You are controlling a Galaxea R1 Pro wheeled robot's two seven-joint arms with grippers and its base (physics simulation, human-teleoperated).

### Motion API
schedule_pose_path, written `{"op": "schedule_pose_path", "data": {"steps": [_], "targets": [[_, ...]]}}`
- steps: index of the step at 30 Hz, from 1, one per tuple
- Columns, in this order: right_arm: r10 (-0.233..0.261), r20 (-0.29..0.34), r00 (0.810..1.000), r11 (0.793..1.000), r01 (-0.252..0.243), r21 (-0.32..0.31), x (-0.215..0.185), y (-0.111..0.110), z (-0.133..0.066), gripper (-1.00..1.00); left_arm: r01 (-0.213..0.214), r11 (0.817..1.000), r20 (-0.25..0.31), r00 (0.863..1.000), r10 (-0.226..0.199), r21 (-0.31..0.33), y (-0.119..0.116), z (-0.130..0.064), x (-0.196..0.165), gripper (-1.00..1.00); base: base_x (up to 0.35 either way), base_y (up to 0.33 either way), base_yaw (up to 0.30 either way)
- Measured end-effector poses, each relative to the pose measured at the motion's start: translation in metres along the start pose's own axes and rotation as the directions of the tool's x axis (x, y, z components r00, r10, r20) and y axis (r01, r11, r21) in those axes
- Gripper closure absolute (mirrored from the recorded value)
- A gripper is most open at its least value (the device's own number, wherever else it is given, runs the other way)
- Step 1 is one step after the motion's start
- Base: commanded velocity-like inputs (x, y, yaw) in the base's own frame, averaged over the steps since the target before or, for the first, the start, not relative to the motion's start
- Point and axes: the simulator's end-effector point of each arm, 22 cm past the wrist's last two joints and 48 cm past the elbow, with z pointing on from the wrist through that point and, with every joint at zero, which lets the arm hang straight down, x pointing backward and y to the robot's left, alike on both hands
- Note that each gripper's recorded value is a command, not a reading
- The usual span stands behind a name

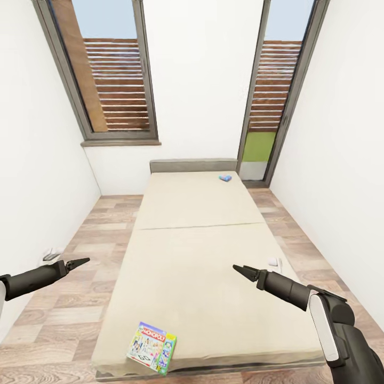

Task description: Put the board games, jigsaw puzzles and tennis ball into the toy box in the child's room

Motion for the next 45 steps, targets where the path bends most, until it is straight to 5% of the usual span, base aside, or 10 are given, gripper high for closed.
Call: {"op": "schedule_pose_path", "data": {"steps": [45], "targets": [[-0.048,0.038,0.998,0.999,0.049,-0.024,-0.02,0.027,-0.008,-1.0,-0.031,0.999,0.052,0.998,0.03,0.026,-0.022,-0.019,-0.021,-1.0,0.0,0.0,0.0]]}}
